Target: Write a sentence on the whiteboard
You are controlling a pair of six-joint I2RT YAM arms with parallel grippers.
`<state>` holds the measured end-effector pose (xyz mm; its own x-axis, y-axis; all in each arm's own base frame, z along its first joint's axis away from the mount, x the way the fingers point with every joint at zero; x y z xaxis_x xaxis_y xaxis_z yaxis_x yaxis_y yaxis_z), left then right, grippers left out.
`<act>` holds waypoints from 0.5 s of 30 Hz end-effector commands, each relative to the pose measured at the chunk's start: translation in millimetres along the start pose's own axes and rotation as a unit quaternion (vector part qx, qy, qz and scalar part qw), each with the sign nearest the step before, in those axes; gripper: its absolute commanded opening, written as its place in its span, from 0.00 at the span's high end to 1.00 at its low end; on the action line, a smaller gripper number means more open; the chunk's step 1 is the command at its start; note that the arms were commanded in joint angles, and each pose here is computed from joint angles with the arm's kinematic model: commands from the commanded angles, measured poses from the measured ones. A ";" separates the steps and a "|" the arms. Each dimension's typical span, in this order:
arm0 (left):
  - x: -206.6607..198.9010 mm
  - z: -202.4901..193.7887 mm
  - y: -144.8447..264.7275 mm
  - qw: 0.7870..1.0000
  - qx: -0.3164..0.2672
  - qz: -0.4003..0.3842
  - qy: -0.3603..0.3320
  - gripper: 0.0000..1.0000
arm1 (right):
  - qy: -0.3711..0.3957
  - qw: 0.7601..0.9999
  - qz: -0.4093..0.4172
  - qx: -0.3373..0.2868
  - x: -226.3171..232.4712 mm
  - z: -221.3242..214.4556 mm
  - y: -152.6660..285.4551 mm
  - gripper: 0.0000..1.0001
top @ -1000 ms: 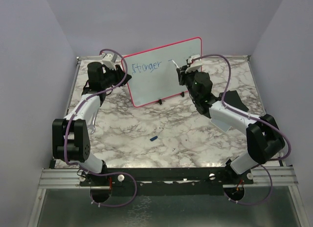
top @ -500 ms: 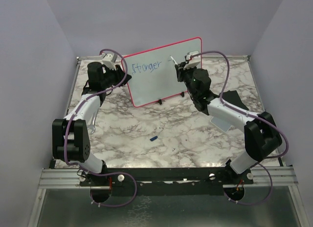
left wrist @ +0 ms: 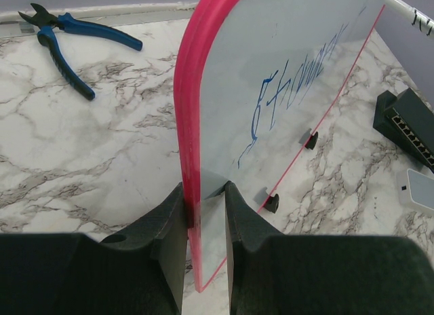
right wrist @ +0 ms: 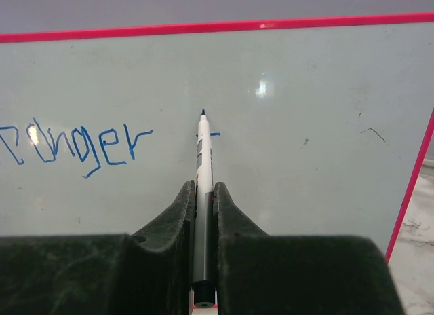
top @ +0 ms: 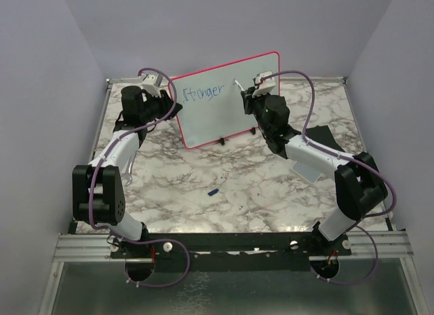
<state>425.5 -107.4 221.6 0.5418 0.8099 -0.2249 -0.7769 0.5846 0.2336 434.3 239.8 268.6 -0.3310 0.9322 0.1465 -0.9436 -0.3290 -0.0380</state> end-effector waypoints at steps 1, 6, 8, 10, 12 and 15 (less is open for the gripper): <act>-0.7 -0.7 1.2 1.000 0.010 0.008 -0.005 0.90 | 0.007 1.000 -0.009 0.012 -5.2 -8.8 -0.4 0.99; -0.3 0.0 1.4 1.000 0.010 0.008 -0.005 0.90 | -0.007 1.000 -0.010 0.022 -6.8 -18.6 6.1 0.99; -0.3 0.0 1.3 1.000 0.009 0.008 -0.006 0.90 | -0.010 0.999 -0.013 0.027 -8.6 -24.2 8.8 0.99; -0.5 -0.4 1.5 1.000 0.010 0.008 -0.005 0.90 | -0.012 0.999 -0.015 0.032 -10.0 -28.8 11.2 0.99; -1.0 -0.4 1.3 1.000 0.010 0.007 -0.006 0.90 | -0.014 0.999 -0.017 0.036 -10.9 -32.8 14.1 0.99; -0.9 0.0 1.7 1.000 0.009 0.007 -0.005 0.90 | -0.014 0.999 -0.018 0.041 -12.1 -36.1 16.4 0.99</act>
<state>425.4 -107.4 221.6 0.5412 0.8098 -0.2264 -0.7766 0.5846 0.2349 425.8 235.8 236.1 -0.3200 0.9336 0.1610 -0.9439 -0.3288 0.0306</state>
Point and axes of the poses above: each gripper's point midway between its finger pads, its own y axis back along the fingers, its own x axis along the line the jaws close on, z = x × y, the point moved 3 cm from there along y, back along the fingers, and after that the axes turned 8 degrees about -y, right-handed, at the moved point
